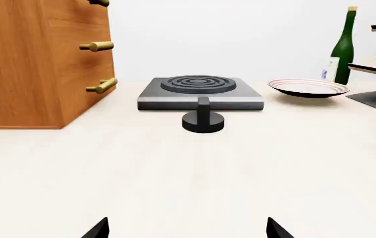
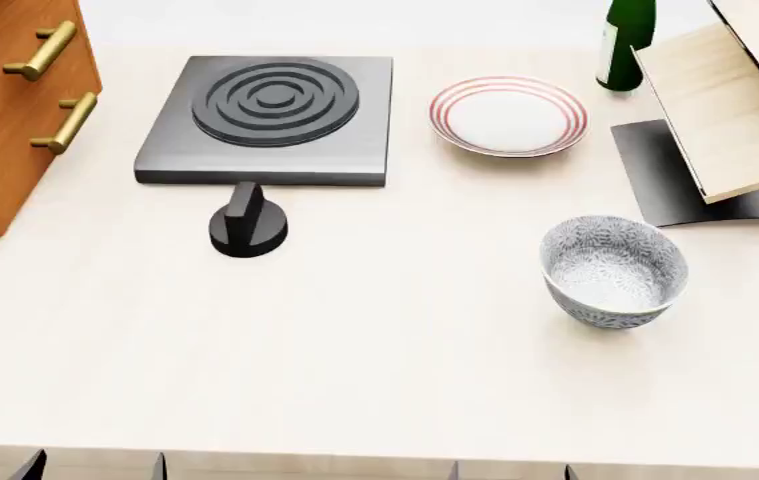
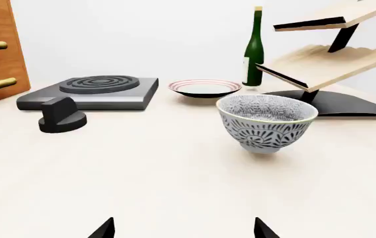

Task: Put the bowl on the stove.

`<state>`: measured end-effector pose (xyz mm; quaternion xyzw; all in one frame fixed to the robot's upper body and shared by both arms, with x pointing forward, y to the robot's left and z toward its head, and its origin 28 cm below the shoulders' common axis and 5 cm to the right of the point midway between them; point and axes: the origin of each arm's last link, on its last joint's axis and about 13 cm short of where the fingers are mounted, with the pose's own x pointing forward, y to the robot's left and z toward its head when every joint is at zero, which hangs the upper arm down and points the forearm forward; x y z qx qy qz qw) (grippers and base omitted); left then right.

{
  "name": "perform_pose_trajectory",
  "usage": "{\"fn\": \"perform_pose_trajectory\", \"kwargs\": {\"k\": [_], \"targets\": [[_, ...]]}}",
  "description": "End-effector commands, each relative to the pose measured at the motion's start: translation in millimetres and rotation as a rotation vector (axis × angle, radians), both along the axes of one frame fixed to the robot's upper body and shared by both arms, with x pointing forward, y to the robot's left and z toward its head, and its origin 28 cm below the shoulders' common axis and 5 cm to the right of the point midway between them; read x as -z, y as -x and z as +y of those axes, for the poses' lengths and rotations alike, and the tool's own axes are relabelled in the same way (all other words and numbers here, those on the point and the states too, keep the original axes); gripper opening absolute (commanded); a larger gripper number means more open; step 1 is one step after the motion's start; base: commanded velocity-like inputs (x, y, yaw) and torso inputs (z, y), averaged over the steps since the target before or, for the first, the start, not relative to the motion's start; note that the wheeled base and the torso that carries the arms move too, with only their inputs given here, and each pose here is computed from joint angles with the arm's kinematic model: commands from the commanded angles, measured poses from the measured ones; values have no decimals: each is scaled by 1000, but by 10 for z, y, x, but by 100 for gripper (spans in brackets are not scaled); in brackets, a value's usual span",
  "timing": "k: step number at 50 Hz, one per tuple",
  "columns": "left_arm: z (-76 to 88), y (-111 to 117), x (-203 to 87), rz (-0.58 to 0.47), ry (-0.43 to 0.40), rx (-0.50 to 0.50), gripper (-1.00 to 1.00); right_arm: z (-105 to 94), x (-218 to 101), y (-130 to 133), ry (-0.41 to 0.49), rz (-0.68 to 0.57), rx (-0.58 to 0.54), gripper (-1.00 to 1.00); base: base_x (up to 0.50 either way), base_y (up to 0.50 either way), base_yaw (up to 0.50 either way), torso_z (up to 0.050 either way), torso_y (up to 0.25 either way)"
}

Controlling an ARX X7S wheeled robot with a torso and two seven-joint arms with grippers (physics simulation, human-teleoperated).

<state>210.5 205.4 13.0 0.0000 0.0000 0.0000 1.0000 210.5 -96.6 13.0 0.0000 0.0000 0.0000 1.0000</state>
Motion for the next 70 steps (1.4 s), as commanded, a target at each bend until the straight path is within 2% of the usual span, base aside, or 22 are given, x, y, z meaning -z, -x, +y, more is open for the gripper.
{"fn": "perform_pose_trajectory", "kwargs": {"k": [1,12,32,36,40,42,43,45,47,49,51,52,53,55,56,57,60,61,63,66,69,70], "targets": [[1,-2,-1,0,4,-1,100,11,7,-5,1,4,-12,100,0,0,0,0,0],[3,-5,-4,2,7,-3,100,-3,5,-6,-46,4,-21,100,0,0,0,0,0],[9,3,-15,4,7,5,100,7,7,-7,-32,23,-25,100,0,0,0,0,0],[10,15,-48,-25,0,2,100,12,-7,-6,-12,16,-20,100,0,0,0,0,0],[26,36,-114,-52,13,-2,100,-11,-45,-7,-50,21,7,100,0,0,0,0,0],[31,36,-135,-57,21,2,100,-22,-84,-14,-41,31,18,100,0,0,0,0,0],[35,33,-149,-65,34,4,100,-43,-143,-26,5,36,29,100,0,0,0,0,0],[46,28,-191,-88,60,2,100,-65,-220,-43,-43,36,44,100,0,0,0,0,0],[83,2,-340,-154,147,-11,100,-134,-435,-86,-46,13,59,100,0,0,0,0,0],[104,-11,-429,-204,175,-20,100,-197,-587,-114,-53,0,65,100,0,0,0,0,0],[145,-14,-577,-309,229,-41,100,-320,-866,-137,-88,-42,85,100,0,0,0,0,0],[176,-12,-715,-419,248,-65,100,-408,-1098,-141,-127,-83,96,100,0,0,0,0,0],[190,-6,-785,-464,243,-73,100,-455,-1213,-135,-154,-97,100,100,0,0,0,0,0],[235,15,-1001,-584,262,-92,100,-614,-1491,-91,-126,-149,112,100,0,0,0,0,0],[245,21,-1056,-605,276,-90,100,-653,-1542,-74,-127,-158,118,100,0,0,0,0,0],[286,37,-1221,-672,285,-115,100,-779,-1678,-26,-133,-182,140,100,0,0,0,0,0],[335,79,-1421,-740,322,-118,100,-937,-1813,45,-133,-211,191,100,0,0,0,0,0],[400,134,-1633,-838,351,-140,100,-1114,-1907,153,-78,-228,241,100,0,0,0,0,0],[453,190,-1791,-928,380,-163,100,-1233,-2021,262,-49,-255,263,100,0,0,0,0,0],[558,374,-2110,-1157,396,-215,100,-1521,-2226,557,-53,-300,358,100,0,0,0,0,0],[584,457,-2170,-1240,400,-240,100,-1694,-2291,764,-76,-316,428,100,0,0,0,0,0],[592,492,-2201,-1320,362,-317,100,-1803,-2308,923,-54,-315,477,100,0,0,0,0,0]]}}
